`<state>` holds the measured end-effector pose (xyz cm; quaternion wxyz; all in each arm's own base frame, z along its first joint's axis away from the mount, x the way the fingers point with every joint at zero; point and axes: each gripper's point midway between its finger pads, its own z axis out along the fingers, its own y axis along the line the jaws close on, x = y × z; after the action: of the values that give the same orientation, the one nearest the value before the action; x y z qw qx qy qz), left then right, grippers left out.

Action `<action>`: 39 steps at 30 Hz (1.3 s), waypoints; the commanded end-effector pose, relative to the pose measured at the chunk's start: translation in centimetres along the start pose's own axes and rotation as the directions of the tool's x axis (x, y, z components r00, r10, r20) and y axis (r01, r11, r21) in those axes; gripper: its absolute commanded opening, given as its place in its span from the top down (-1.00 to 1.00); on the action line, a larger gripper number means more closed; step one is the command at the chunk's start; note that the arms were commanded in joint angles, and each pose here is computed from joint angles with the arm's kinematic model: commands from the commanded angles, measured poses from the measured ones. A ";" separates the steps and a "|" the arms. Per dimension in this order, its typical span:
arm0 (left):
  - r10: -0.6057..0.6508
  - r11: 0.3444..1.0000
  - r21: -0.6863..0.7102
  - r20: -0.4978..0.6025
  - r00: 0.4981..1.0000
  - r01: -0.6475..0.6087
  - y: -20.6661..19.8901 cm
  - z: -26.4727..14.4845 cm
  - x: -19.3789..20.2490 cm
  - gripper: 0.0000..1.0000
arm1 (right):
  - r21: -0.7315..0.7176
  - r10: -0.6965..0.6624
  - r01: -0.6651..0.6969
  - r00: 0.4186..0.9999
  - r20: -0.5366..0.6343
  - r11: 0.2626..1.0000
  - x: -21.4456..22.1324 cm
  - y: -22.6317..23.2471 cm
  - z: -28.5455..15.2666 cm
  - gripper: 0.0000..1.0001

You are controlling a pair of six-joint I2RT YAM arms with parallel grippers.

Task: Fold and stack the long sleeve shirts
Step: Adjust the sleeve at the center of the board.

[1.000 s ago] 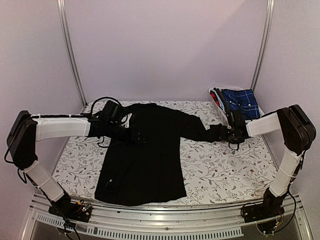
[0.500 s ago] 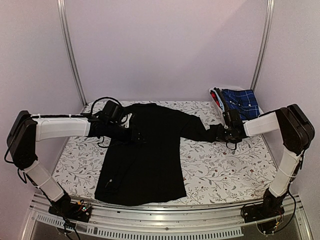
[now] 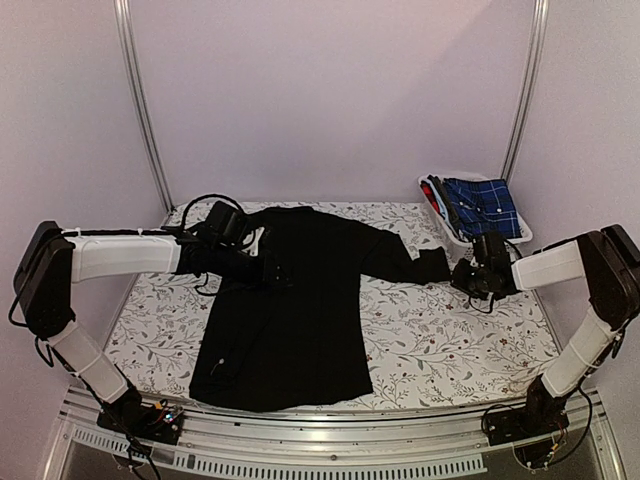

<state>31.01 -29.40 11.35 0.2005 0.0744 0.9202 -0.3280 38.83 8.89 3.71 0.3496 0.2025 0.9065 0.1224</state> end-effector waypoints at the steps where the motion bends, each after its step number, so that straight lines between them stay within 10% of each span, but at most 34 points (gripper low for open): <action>1: 0.025 0.999 0.020 -0.010 1.000 -0.025 -0.8 0.4 0.1 0.00 | -0.126 0.064 -0.059 0.997 0.038 0.990 -1.6 1.8 0.3 0.16; 35: 0.043 0.997 0.057 -0.016 0.999 -0.042 -2.1 0.7 -0.7 0.00 | 0.191 -0.189 0.207 0.976 -0.111 0.959 2.5 3.7 6.0 -0.06; 39: 0.046 0.997 0.059 -0.019 0.999 -0.045 -2.3 0.7 -0.8 0.01 | 0.180 -0.200 0.219 0.973 -0.119 0.959 2.5 4.3 6.5 0.24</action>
<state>31.51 -30.54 12.06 0.1974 0.0858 0.9145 -0.3425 44.63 15.17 2.06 0.3454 0.1445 0.9260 0.0475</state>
